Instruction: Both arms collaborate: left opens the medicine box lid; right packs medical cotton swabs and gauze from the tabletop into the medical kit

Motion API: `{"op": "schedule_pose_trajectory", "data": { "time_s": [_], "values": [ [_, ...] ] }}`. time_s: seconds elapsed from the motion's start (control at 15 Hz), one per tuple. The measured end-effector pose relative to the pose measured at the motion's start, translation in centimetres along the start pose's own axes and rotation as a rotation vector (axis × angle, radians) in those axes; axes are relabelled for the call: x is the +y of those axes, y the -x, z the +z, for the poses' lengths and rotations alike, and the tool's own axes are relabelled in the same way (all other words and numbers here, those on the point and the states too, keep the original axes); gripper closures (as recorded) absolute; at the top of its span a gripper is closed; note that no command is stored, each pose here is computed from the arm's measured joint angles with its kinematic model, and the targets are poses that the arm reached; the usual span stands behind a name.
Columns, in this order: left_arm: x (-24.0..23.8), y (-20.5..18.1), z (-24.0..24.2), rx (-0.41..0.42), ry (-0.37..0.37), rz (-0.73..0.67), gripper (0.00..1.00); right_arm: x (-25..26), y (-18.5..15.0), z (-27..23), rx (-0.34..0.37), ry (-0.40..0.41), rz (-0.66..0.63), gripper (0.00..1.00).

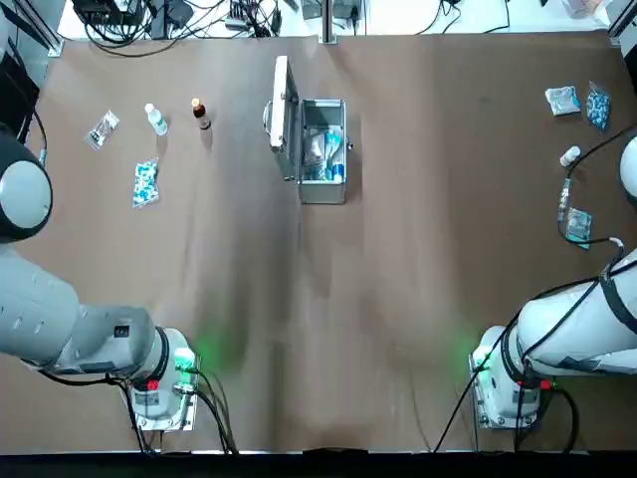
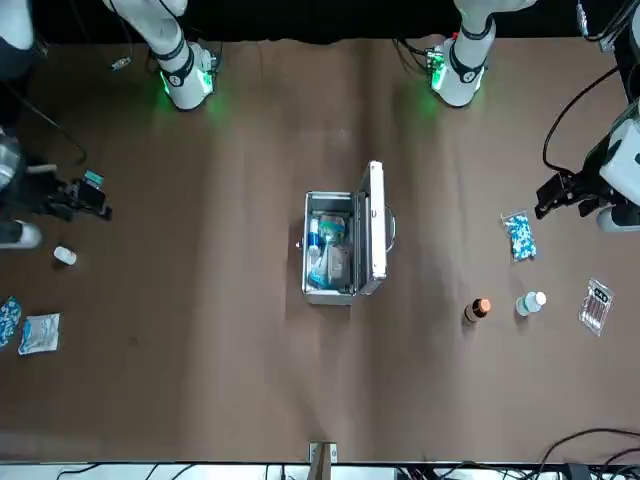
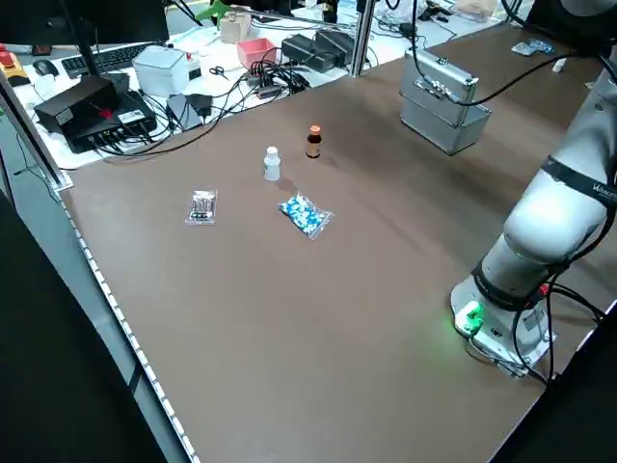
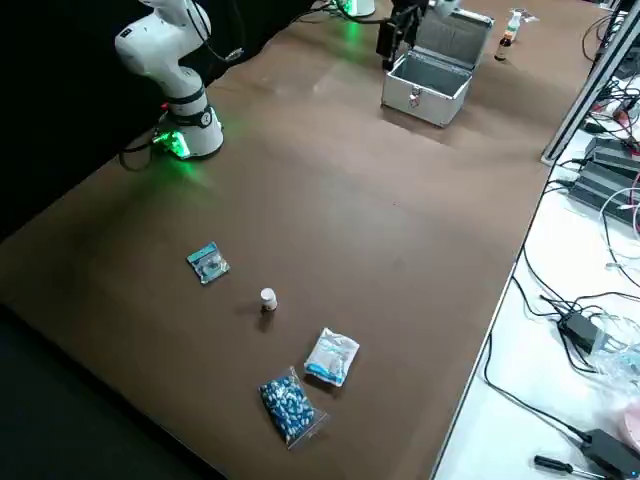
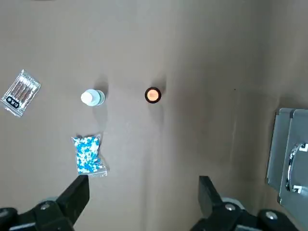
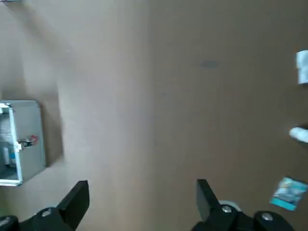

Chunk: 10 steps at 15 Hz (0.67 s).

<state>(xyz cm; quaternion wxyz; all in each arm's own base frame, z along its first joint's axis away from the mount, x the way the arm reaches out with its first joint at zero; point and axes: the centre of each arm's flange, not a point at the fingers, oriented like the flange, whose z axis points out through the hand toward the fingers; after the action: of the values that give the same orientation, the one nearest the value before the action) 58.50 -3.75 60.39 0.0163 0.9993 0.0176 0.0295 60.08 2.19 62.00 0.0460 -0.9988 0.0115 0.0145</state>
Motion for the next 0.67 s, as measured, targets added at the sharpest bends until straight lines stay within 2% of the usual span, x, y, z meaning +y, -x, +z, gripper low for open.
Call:
{"op": "schedule_pose_trajectory", "data": {
  "time_s": [0.2,0.67],
  "values": [
    [0.2,0.1,-0.2,0.003,0.0,0.003,0.0,1.1,0.5,-0.7,0.0,0.033,-0.008,0.02],
    [1.7,0.9,-1.2,0.006,0.002,0.03,0.0,2.7,0.6,-1.1,0.011,0.038,0.009,0.02]
  ]
}}
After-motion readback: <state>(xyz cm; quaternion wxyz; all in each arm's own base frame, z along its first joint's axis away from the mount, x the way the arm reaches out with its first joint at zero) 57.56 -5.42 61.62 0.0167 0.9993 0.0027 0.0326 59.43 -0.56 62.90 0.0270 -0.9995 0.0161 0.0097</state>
